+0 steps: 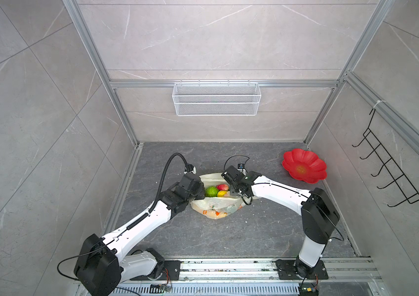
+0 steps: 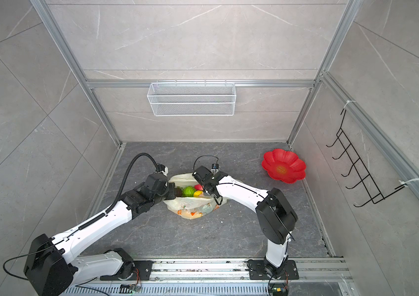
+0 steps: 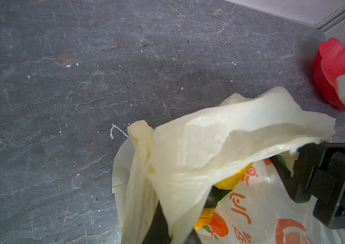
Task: Take the fake fruits out of the plastic bag
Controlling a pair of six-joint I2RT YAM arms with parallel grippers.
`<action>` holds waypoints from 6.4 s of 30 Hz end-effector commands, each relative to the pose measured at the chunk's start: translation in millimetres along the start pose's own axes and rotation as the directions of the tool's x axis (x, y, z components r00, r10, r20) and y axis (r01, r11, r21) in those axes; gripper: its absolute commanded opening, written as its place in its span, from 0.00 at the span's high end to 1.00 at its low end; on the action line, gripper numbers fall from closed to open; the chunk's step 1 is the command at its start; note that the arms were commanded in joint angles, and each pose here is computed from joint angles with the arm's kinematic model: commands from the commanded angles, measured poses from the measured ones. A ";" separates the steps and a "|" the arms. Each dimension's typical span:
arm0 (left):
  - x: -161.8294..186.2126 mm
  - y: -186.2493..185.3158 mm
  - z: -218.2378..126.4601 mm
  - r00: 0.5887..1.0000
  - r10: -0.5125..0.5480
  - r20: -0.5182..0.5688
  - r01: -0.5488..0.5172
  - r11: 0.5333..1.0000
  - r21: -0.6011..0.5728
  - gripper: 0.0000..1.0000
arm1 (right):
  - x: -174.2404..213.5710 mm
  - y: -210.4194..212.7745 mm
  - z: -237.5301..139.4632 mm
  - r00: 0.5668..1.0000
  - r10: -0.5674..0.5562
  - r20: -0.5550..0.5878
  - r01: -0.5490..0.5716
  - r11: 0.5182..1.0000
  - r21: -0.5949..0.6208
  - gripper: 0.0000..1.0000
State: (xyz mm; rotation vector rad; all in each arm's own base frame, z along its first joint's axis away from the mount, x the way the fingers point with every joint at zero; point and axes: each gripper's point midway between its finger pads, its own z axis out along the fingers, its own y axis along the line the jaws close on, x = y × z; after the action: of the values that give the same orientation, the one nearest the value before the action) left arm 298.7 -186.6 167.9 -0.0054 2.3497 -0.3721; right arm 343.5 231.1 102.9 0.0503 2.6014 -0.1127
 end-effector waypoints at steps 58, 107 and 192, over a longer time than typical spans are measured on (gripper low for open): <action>-33.4 43.4 44.3 0.944 -0.286 -0.164 0.268 0.956 -0.123 0.21 | 4.7 -29.3 -39.3 0.926 0.362 0.104 -0.242 0.785 -0.571 1.00; -3.1 30.7 10.3 0.994 -0.106 0.027 0.104 0.992 0.066 1.00 | -38.0 -40.6 -47.5 0.978 -0.141 0.151 0.126 0.986 0.109 0.17; -9.8 34.2 66.0 0.964 -0.074 -0.257 0.039 0.989 -0.139 1.00 | -71.0 -58.0 -69.3 0.981 0.135 0.142 -0.131 0.991 -0.039 0.23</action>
State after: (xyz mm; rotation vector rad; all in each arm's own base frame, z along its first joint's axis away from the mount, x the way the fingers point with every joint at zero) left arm 352.1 -163.1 93.9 -0.0617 2.7127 -0.1572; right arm 375.4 204.4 184.9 0.1252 2.5140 0.2093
